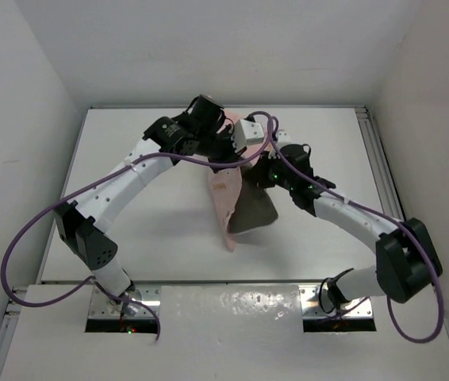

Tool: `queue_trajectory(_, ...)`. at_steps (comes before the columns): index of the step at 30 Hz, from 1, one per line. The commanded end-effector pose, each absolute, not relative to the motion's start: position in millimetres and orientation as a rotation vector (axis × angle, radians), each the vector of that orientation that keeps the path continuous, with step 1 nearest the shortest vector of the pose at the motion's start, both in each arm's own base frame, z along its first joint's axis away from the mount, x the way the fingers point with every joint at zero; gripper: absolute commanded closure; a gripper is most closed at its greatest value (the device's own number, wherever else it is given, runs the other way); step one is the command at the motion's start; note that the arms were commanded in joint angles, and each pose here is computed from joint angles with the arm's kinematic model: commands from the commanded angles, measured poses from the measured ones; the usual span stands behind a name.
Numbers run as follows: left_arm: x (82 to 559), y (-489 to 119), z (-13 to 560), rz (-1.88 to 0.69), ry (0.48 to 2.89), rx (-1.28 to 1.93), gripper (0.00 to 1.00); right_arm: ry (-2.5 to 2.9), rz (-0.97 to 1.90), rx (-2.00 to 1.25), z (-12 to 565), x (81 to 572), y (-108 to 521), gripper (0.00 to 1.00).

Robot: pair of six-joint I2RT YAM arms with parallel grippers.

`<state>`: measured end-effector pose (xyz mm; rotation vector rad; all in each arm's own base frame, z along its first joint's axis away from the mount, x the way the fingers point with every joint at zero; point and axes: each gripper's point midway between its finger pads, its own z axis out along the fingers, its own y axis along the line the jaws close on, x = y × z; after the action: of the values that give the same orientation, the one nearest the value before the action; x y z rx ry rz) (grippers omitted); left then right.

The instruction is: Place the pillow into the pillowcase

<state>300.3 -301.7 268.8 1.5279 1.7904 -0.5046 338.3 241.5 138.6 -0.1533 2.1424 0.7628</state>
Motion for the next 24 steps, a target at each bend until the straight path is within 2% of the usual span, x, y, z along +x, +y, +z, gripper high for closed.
queue_trajectory(1, 283, -321, 296, -0.651, 1.665, 1.572, 1.0, 1.598, 0.881, -0.089, 301, 360, 252, 1.0)
queue_trajectory(4, 280, -327, 306, -0.692, 1.625, 1.582, 1.0, 1.484, 0.871, -0.097, 337, 352, 252, 1.0)
queue_trajectory(8, 272, -338, 333, -0.776, 1.536, 1.587, 1.0, 1.431, 0.823, -0.069, 349, 350, 252, 1.0)
queue_trajectory(17, 260, -355, 355, -0.922, 1.433, 1.604, 1.0, 1.596, 0.778, 0.048, 283, 376, 267, 1.0)
queue_trajectory(24, 252, -350, 360, -0.976, 1.382, 1.626, 1.0, 1.648, 0.753, 0.088, 262, 380, 268, 1.0)
